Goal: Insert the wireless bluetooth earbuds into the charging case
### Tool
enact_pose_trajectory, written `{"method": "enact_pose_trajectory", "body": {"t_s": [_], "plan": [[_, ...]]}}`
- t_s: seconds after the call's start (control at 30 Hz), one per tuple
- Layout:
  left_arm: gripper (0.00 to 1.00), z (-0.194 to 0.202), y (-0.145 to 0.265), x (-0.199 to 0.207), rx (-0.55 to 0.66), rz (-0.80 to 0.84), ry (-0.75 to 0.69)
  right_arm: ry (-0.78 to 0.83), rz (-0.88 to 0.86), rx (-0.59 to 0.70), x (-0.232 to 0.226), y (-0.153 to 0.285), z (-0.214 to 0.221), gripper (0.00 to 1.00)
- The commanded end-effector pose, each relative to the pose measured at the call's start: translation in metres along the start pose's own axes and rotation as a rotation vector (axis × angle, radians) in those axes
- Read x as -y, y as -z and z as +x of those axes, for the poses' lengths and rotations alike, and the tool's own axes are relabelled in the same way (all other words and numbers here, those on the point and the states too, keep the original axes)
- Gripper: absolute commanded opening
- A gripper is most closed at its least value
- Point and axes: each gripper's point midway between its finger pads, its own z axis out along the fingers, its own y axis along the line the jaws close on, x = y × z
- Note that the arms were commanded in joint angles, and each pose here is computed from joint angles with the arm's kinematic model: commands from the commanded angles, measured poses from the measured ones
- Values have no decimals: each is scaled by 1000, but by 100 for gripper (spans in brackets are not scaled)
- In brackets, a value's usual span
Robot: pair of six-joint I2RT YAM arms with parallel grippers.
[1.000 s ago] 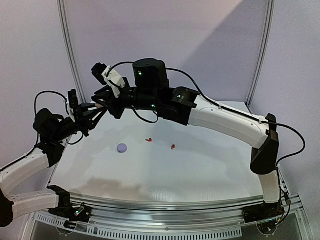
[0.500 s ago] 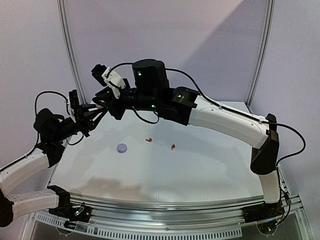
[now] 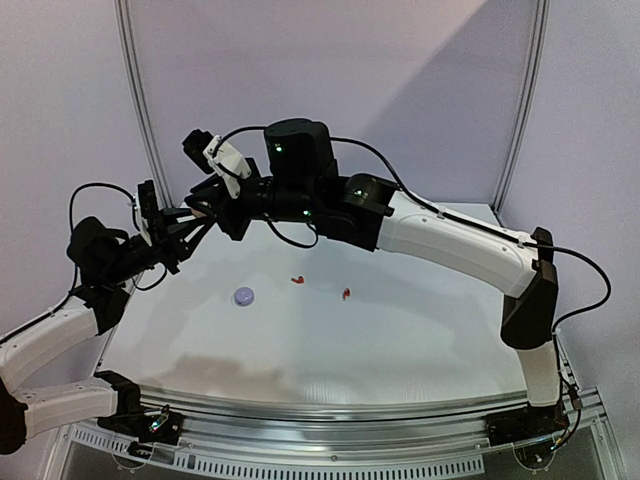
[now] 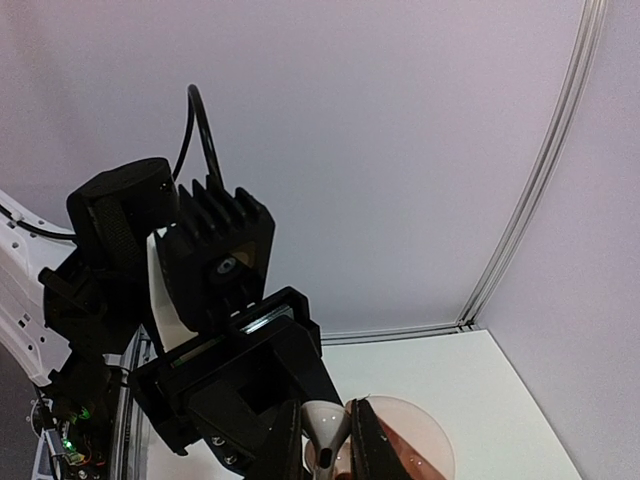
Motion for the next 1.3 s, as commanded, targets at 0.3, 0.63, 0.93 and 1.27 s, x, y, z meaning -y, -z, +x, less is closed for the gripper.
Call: {"method": "enact_pose_trajectory", "body": {"t_s": [0.3, 0.63, 0.93, 1.27], "plan": [[0, -14, 1, 9, 41, 27, -47, -7, 36, -60, 13, -15, 32, 0], [0, -8, 0, 9, 23, 24, -25, -7, 25, 50, 13, -7, -6, 0], [0, -8, 0, 8, 19, 20, -13, -34, 19, 143, 14, -4, -30, 0], [0, -9, 0, 3, 26, -10, 0, -83, 13, 85, 10, -8, -4, 0]]}}
